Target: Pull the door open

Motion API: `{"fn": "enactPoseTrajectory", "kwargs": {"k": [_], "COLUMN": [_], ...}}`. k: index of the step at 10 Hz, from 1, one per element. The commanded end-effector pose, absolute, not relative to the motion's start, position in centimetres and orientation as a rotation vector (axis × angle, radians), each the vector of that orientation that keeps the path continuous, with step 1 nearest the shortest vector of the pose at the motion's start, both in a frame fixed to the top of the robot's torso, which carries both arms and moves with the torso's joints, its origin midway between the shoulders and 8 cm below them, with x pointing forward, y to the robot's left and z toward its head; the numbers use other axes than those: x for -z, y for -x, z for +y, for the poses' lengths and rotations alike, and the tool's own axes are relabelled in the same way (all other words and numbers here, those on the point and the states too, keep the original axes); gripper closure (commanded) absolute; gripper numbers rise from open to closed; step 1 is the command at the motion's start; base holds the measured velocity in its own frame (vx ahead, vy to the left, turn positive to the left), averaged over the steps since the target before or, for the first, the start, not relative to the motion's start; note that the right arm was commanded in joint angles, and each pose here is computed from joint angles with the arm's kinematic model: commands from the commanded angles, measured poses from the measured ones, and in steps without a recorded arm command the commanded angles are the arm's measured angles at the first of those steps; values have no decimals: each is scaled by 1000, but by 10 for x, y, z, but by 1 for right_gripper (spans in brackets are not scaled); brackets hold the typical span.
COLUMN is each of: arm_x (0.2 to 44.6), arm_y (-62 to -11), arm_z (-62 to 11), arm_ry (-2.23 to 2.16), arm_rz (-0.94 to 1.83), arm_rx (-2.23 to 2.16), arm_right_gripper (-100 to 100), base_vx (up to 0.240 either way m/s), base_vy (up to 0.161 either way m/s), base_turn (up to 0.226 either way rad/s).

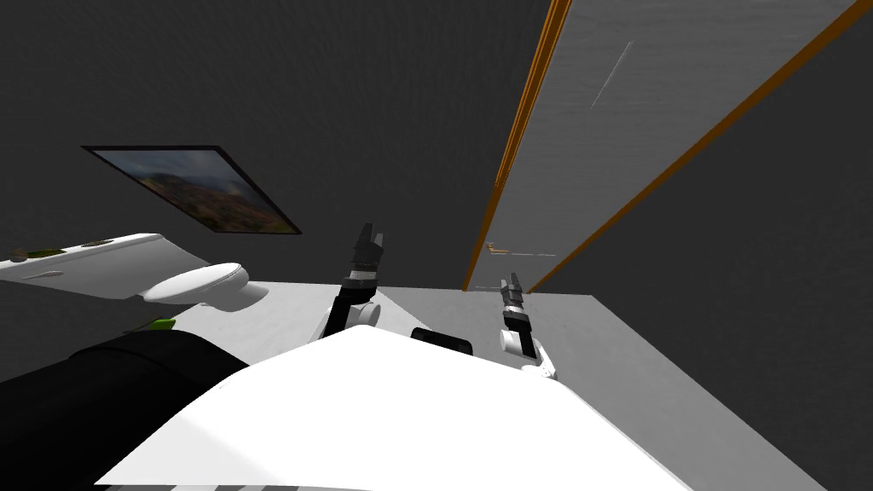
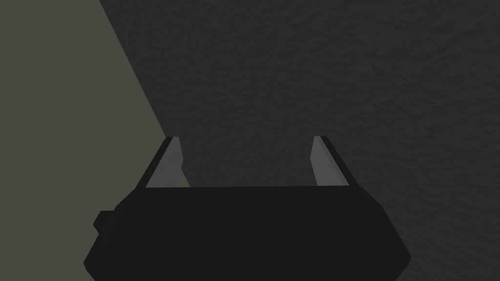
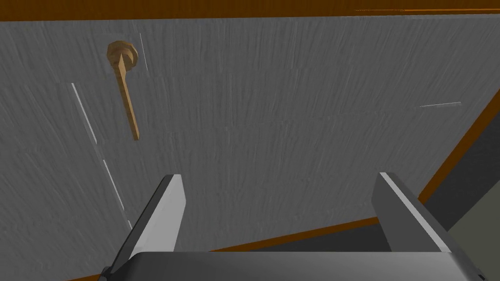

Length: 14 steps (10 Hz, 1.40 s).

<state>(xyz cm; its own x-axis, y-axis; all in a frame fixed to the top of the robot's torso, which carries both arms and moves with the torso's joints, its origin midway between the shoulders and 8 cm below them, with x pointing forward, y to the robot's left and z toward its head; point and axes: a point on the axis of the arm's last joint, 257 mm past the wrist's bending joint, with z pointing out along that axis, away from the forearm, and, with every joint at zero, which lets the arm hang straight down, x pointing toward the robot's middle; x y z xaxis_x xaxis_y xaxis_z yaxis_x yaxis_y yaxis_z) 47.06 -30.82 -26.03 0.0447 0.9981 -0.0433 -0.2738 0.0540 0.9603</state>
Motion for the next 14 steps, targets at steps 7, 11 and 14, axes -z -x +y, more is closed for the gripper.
{"fn": "enactPoseTrajectory", "kwargs": {"k": [7, 11, 14], "arm_x": [304, 323, 339], "arm_y": [-480, -481, -482], "arm_z": [-312, -314, -316], "arm_ry": [-1053, -1084, -1111], "arm_rz": [1061, 1088, 1111], "arm_rx": [-1250, -1241, -1233], "arm_right_gripper": [-100, -100, -100], "base_vx": [64, 56, 76], "base_vy": [-72, -64, -80], "base_turn": [71, 62, 77]}}
